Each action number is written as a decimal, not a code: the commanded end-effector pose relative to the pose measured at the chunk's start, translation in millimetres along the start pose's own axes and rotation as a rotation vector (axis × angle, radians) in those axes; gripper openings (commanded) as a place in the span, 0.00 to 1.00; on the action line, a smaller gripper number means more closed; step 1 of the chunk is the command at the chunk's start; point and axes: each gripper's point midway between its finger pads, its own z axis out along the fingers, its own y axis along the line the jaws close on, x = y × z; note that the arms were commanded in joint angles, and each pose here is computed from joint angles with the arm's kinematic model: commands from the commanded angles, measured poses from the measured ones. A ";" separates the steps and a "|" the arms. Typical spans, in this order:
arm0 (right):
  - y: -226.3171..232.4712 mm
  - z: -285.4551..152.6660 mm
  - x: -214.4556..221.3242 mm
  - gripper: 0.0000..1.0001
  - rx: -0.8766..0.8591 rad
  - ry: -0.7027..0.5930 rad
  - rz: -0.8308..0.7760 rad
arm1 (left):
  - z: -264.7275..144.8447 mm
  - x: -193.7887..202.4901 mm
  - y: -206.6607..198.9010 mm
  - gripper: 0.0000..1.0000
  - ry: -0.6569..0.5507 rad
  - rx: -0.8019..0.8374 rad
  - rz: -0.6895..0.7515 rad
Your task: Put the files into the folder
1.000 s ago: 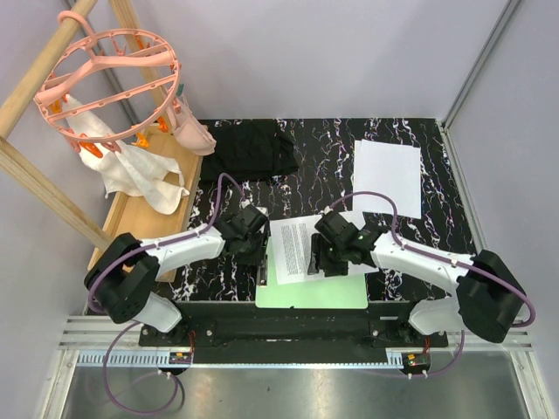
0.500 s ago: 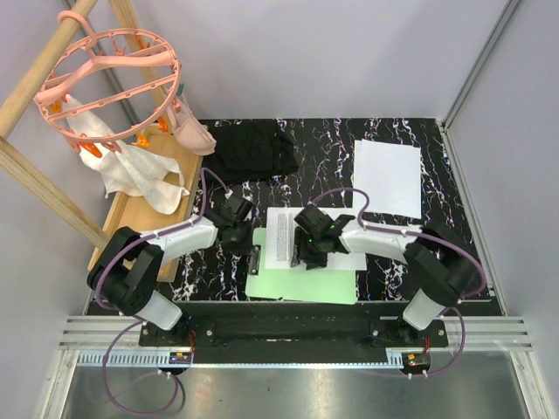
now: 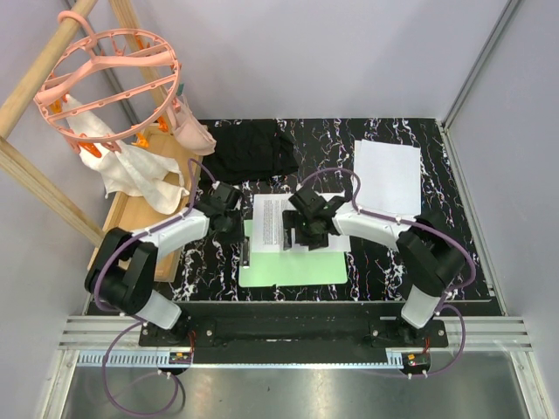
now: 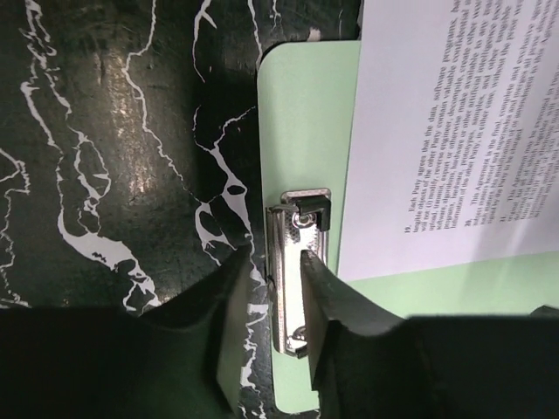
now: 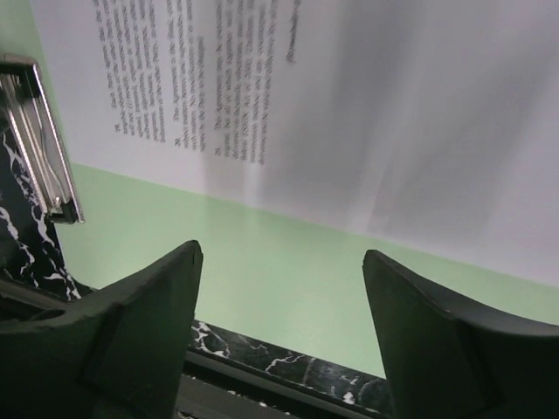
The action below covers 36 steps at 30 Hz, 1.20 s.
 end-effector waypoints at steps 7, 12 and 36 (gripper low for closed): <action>-26.6 -1.9 -166.9 0.94 0.158 -0.284 -0.107 | -61.4 -16.3 -43.1 0.38 -0.136 0.218 0.033; -33.2 29.1 -223.6 0.90 0.256 -0.301 -0.125 | -71.3 32.7 -89.6 0.35 -0.070 0.380 0.084; -27.0 73.9 -158.6 0.83 0.237 -0.120 -0.186 | -9.2 104.7 -139.1 0.33 0.061 0.408 0.054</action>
